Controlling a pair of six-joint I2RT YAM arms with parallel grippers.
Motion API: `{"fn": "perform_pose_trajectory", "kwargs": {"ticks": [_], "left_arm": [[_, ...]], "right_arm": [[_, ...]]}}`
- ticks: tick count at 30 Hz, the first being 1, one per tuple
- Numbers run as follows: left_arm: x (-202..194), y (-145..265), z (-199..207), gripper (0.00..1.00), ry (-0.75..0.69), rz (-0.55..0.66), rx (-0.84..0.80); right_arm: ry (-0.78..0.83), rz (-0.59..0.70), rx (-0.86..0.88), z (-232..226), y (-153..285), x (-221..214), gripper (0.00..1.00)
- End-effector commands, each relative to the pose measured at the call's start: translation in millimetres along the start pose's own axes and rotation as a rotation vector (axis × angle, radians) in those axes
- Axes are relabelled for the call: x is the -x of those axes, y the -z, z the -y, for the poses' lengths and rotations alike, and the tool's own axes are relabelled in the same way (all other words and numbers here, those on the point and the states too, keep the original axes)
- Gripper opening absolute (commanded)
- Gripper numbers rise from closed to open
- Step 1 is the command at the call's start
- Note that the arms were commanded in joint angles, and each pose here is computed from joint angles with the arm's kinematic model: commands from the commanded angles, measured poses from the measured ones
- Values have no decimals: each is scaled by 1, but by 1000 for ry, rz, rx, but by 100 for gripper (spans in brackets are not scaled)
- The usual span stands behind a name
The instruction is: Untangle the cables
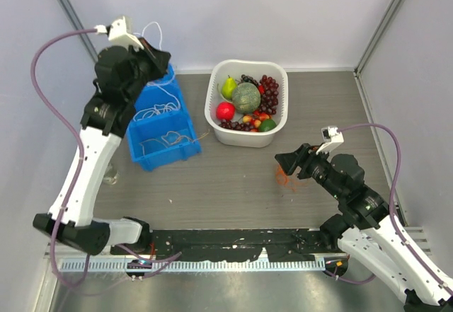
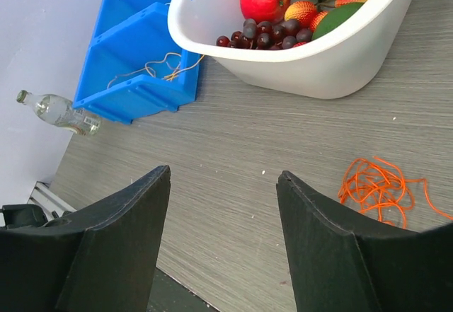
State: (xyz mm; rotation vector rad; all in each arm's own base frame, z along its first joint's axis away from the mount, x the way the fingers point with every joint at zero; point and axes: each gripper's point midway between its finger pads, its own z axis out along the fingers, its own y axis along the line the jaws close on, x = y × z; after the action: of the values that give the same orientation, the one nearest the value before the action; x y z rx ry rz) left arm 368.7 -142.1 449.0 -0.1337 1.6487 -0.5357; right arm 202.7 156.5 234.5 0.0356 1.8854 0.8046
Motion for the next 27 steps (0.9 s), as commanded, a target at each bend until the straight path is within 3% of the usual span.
{"fn": "perform_pose_trajectory", "kwargs": {"ticks": [1, 5, 8, 15, 27], "left_arm": [[47, -25, -2, 0, 180, 48, -48], [82, -45, -27, 0, 229, 109, -35], [86, -61, -54, 0, 249, 133, -19], [51, -82, -119, 0, 333, 73, 16], [-10, -74, -144, 0, 345, 6, 64]], "right_arm": [[26, 38, 3, -5, 0, 16, 67], [31, 43, -5, -5, 2, 18, 67], [26, 56, -8, -5, 5, 21, 67], [44, 71, -40, 1, 9, 26, 67], [49, 57, -39, -1, -1, 25, 66]]}}
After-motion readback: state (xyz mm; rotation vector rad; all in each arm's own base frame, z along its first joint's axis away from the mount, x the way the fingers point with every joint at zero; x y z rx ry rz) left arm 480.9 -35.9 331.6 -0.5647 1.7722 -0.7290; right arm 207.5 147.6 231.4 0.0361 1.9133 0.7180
